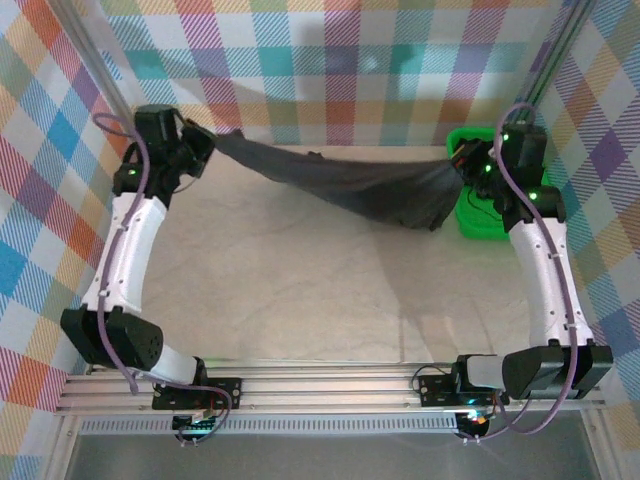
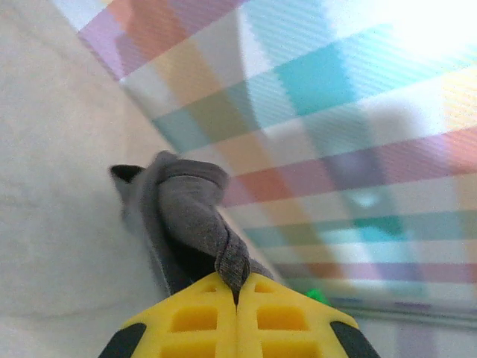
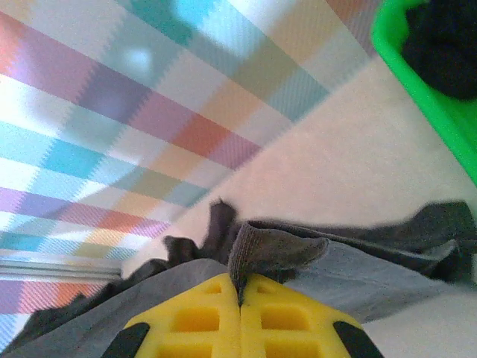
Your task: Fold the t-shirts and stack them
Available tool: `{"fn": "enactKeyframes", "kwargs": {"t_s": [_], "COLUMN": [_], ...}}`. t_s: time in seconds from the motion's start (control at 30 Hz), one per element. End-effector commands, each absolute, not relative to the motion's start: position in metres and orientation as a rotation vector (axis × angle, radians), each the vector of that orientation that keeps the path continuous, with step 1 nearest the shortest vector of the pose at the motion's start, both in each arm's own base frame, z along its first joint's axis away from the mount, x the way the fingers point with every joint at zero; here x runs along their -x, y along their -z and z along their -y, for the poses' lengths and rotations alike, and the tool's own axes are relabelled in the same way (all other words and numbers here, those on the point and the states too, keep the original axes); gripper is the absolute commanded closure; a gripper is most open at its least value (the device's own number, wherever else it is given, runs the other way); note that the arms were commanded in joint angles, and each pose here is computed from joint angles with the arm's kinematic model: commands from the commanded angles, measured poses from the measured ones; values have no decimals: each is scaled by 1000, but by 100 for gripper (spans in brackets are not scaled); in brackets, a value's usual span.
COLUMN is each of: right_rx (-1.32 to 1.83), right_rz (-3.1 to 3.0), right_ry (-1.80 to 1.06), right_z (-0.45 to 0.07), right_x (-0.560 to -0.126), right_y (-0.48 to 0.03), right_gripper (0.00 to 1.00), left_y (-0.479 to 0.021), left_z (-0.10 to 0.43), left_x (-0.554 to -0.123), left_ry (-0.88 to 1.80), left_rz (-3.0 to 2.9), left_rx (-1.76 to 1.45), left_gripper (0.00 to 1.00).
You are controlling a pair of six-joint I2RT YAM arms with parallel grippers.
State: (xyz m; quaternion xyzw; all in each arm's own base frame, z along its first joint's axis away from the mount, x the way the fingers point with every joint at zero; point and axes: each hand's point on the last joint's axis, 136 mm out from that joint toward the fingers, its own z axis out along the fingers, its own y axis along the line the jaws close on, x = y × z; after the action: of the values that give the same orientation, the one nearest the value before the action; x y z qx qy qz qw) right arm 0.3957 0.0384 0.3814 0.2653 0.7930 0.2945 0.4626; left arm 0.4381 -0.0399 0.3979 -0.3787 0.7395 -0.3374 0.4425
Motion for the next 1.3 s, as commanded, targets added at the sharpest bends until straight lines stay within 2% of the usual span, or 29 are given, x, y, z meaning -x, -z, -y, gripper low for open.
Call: {"fn": "enactKeyframes", "kwargs": {"t_s": [0.0, 0.27, 0.47, 0.53, 0.67, 0.97, 1.1, 1.27], "right_rx": [-575, -469, -437, -435, -444, -446, -427, -386], "right_rz": [-1764, -1361, -1242, -1257, -1329, -1482, -1454, -1374], "right_ry": [-789, -866, -949, -970, -1020, -1194, -1201, -1186], "right_z": [-37, -25, -28, -31, -38, -61, -60, -52], "right_x": [-397, -349, -321, -327, -360, -466, -492, -494], "right_y": [-449, -576, -616, -614, -593, -537, -545, -588], "right_gripper": [100, 100, 100, 100, 100, 100, 100, 100], "left_y": [-462, -589, -645, -644, -603, -529, -535, -591], "left_z": [6, -17, -25, -23, -15, -8, -13, -20], "left_x": [-412, -338, -293, -301, -349, -458, -486, -476], "left_ry": [870, 938, 951, 958, 985, 1078, 1119, 1160], "left_rz": [-1614, -1281, -1123, -1149, -1301, -1512, -1514, -1395], "left_rx": [1008, 916, 882, 888, 970, 1020, 975, 843], "left_gripper": [100, 100, 100, 100, 100, 100, 100, 100]}}
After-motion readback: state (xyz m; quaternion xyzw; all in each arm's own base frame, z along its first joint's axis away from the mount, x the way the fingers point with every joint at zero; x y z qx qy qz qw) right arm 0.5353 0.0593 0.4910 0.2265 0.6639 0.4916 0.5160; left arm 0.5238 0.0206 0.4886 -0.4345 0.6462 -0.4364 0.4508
